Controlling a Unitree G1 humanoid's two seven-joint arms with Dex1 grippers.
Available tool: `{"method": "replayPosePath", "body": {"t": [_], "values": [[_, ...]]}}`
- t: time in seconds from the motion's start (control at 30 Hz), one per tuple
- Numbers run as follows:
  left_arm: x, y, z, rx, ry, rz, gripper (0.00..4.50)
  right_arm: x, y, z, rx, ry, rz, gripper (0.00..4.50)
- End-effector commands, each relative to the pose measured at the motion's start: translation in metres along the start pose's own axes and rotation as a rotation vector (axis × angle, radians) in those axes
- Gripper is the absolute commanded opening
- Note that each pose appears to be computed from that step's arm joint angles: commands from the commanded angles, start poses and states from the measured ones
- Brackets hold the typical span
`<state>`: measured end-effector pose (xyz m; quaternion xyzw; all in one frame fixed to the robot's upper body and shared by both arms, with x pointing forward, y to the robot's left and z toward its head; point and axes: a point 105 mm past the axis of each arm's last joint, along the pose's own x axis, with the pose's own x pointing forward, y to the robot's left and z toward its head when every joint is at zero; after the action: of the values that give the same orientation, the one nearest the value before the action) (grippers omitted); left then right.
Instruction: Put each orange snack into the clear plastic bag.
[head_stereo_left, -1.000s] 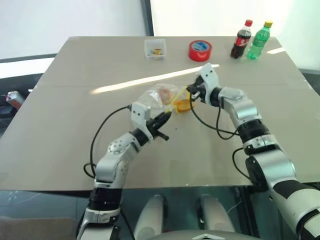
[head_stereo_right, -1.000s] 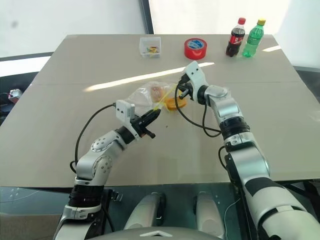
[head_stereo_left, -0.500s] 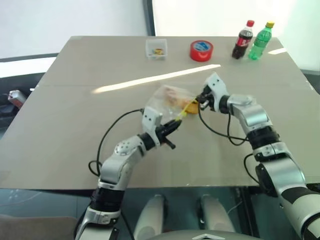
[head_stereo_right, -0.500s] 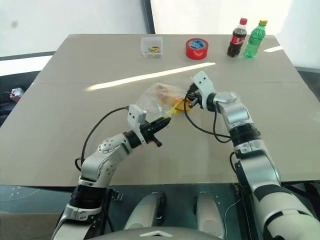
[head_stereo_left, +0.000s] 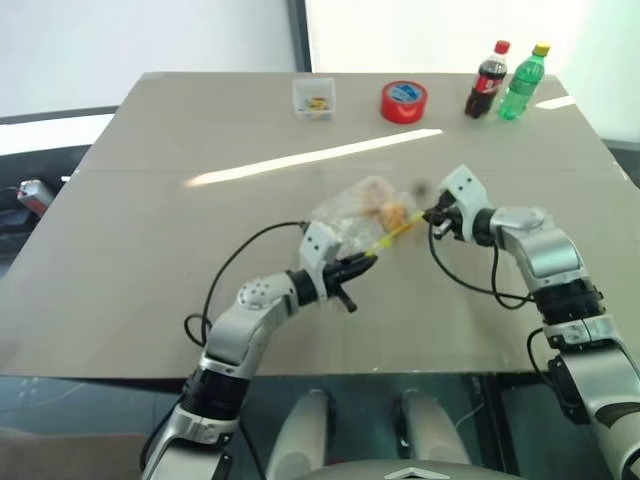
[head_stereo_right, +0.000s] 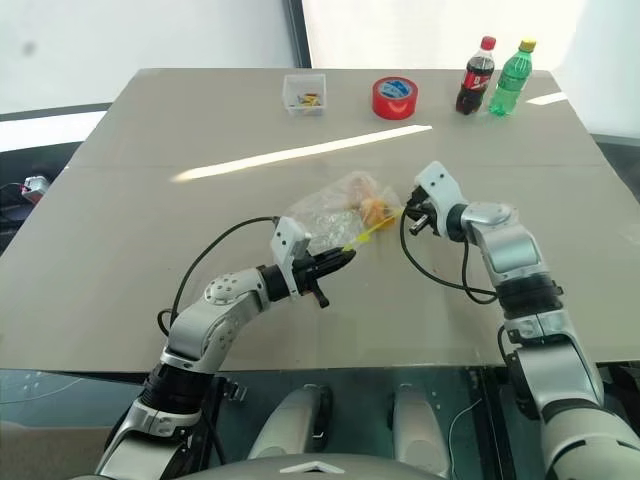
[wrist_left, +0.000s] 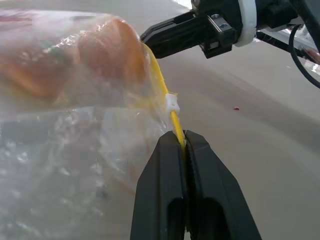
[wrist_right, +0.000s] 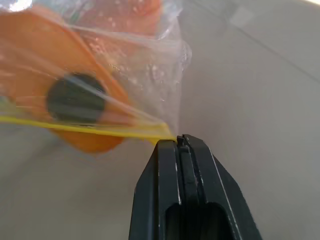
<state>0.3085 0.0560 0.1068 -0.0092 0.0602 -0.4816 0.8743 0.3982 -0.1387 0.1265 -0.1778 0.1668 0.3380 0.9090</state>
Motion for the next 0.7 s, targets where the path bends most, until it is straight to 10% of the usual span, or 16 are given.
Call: {"method": "replayPosePath", "body": {"t": [0.03, 0.7], "values": [[0.001, -0.003, 0.005, 0.031, -0.014, -0.028, 0.00, -0.013, -0.011, -0.002, -0.019, 0.017, -0.066, 0.06], [-0.010, 0.029, -0.012, 0.127, 0.087, 0.101, 0.00, 0.007, 0.056, 0.043, -0.025, -0.115, 0.184, 0.06]]}}
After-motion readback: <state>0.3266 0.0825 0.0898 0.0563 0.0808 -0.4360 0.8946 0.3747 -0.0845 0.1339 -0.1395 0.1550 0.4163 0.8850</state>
